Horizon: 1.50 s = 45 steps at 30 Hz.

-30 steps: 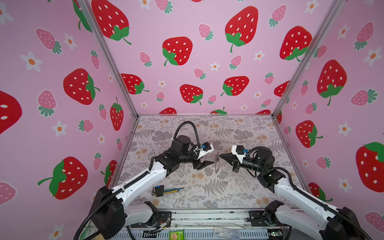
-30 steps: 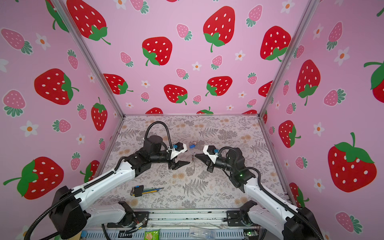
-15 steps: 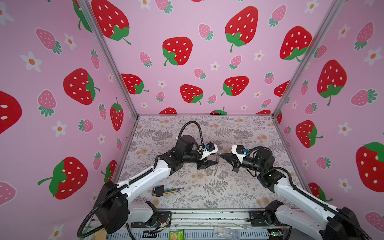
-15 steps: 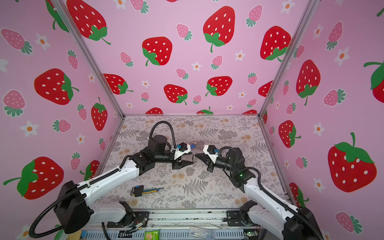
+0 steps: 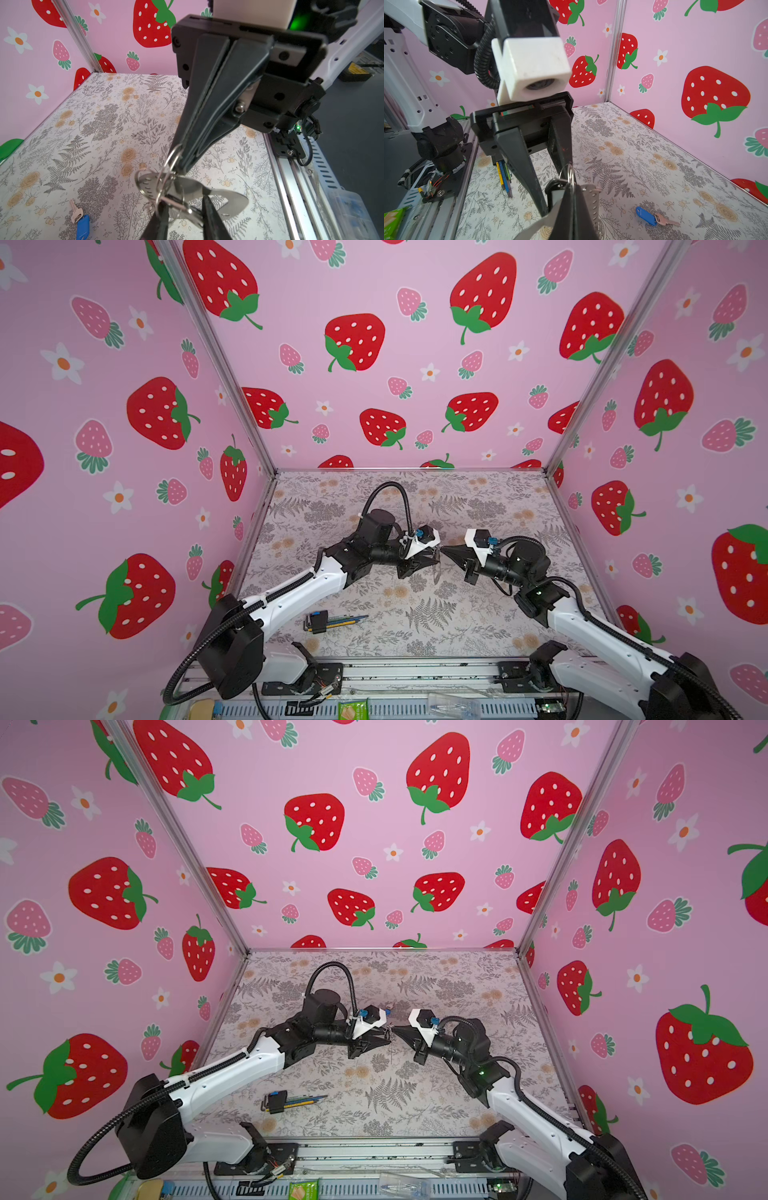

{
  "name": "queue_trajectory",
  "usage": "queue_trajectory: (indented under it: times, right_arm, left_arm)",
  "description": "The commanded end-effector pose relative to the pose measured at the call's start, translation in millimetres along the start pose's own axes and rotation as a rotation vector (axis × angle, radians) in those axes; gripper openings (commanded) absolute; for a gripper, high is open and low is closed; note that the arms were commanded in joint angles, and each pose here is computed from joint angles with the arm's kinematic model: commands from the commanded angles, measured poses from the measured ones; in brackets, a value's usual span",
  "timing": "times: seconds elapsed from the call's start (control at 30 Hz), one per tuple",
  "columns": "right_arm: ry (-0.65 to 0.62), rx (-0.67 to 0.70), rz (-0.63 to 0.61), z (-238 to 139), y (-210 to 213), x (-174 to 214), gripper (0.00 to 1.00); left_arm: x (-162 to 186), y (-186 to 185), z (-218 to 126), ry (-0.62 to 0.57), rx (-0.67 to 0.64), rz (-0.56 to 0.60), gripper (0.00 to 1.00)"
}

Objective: Put the keys on the keyring

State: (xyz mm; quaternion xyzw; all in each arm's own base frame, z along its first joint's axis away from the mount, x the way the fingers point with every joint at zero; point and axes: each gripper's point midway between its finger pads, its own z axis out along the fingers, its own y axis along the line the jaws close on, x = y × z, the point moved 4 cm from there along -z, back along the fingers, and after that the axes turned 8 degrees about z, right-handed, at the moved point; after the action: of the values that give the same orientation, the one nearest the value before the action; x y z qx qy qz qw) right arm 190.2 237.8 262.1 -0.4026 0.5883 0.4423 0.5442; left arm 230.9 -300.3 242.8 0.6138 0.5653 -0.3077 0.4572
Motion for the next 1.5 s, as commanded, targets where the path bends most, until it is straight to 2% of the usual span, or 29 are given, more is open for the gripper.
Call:
queue_trajectory:
  times: [0.0,0.03,0.37,0.5,0.67,0.87,1.03,1.13,1.17,1.2,1.23,1.47]
  right_arm:
    - [-0.07,0.017,-0.02,-5,1,-14,0.0]
    - [-0.07,0.015,-0.019,-5,1,-14,0.0]
    - [-0.097,0.061,0.003,-4,-6,-19,0.0]
    - [-0.104,0.084,0.012,-5,-9,-19,0.0]
    - [-0.11,0.098,0.014,-7,-9,-18,0.0]
    - [-0.149,0.164,0.023,-11,-16,-22,0.0]
    - [-0.156,0.149,0.027,-10,-15,-21,0.0]
    - [-0.148,0.131,0.019,-10,-13,-18,0.0]
    - [-0.145,0.125,0.014,-11,-11,-17,0.0]
    - [-0.14,0.114,0.006,-11,-9,-15,0.0]
    - [-0.133,0.102,-0.002,-11,-7,-14,0.0]
    - [-0.075,0.004,-0.051,-10,5,2,0.0]
  left_arm:
    - [-18,3,-2,-0.04,0.01,0.042,0.26]
    - [-18,3,-1,-0.039,0.012,0.043,0.23]
    - [-17,2,8,-0.02,0.018,0.04,0.2]
    - [-15,6,15,0.02,-0.028,0.051,0.11]
    - [-17,13,17,0.037,-0.088,0.051,0.07]
    - [-15,13,23,0.061,-0.104,0.038,0.07]
    - [-16,11,30,0.061,-0.09,0.023,0.07]
    - [-16,14,26,0.056,-0.124,0.022,0.19]
    - [-15,14,23,0.056,-0.137,0.031,0.27]
    - [-14,15,19,0.056,-0.155,0.043,0.41]
    - [-14,16,15,0.06,-0.177,0.051,0.48]
    - [-15,23,-30,0.026,-0.246,0.092,0.67]
